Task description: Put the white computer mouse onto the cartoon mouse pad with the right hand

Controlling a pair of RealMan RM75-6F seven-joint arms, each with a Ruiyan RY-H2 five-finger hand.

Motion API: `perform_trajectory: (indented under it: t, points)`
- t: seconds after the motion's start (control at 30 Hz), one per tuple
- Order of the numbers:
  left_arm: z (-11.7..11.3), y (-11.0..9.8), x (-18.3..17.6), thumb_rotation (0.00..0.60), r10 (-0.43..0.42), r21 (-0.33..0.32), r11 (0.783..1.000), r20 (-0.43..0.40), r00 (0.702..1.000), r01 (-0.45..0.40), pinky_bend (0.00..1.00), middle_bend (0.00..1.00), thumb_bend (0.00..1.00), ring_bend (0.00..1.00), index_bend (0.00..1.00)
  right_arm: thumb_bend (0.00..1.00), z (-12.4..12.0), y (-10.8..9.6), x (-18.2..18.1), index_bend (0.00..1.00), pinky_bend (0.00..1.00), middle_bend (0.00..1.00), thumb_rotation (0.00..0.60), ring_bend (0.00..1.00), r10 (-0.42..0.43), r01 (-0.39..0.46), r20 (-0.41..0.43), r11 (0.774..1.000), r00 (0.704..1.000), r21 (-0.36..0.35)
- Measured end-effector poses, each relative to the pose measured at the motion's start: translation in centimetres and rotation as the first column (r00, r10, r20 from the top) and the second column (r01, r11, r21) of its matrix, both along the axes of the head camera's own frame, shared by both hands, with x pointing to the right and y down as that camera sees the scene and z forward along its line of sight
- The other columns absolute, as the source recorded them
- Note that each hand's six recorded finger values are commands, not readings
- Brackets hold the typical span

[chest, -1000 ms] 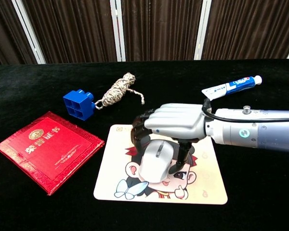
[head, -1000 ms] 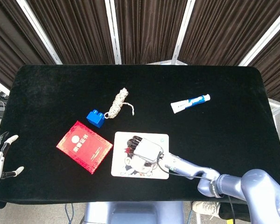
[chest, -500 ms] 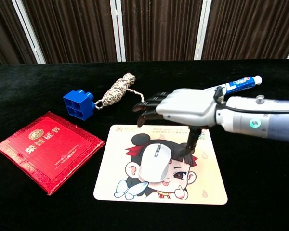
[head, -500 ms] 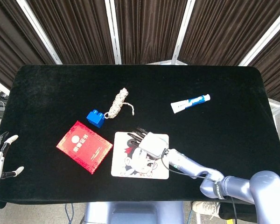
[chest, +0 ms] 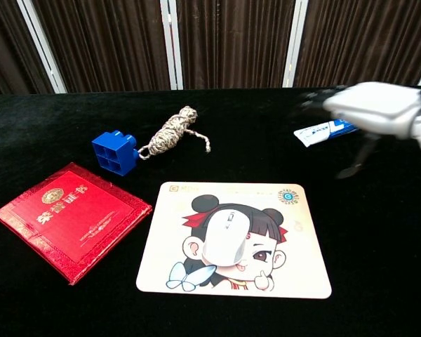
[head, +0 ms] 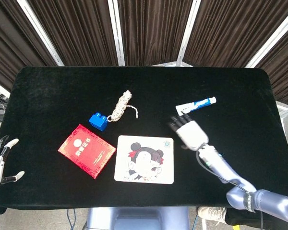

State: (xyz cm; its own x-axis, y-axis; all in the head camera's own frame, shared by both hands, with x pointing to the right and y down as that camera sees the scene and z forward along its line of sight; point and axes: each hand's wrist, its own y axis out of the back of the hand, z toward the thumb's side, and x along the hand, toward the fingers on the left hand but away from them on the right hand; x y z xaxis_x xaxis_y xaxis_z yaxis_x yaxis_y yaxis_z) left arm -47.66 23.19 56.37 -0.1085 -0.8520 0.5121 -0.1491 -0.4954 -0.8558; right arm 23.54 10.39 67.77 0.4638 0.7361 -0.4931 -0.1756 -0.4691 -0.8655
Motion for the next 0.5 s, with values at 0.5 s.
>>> perform_trajectory:
  t: [0.5]
  points:
    - [0.0,0.0,0.1,0.6,0.0,0.004,1.0,0.008,1.0,0.0,0.0,0.0,0.12,0.0,0.15,0.07,-6.6,5.2,14.7,0.03,0.0,0.0,0.6,0.0,0.565,-0.565,0.012,0.825,0.825,0.036]
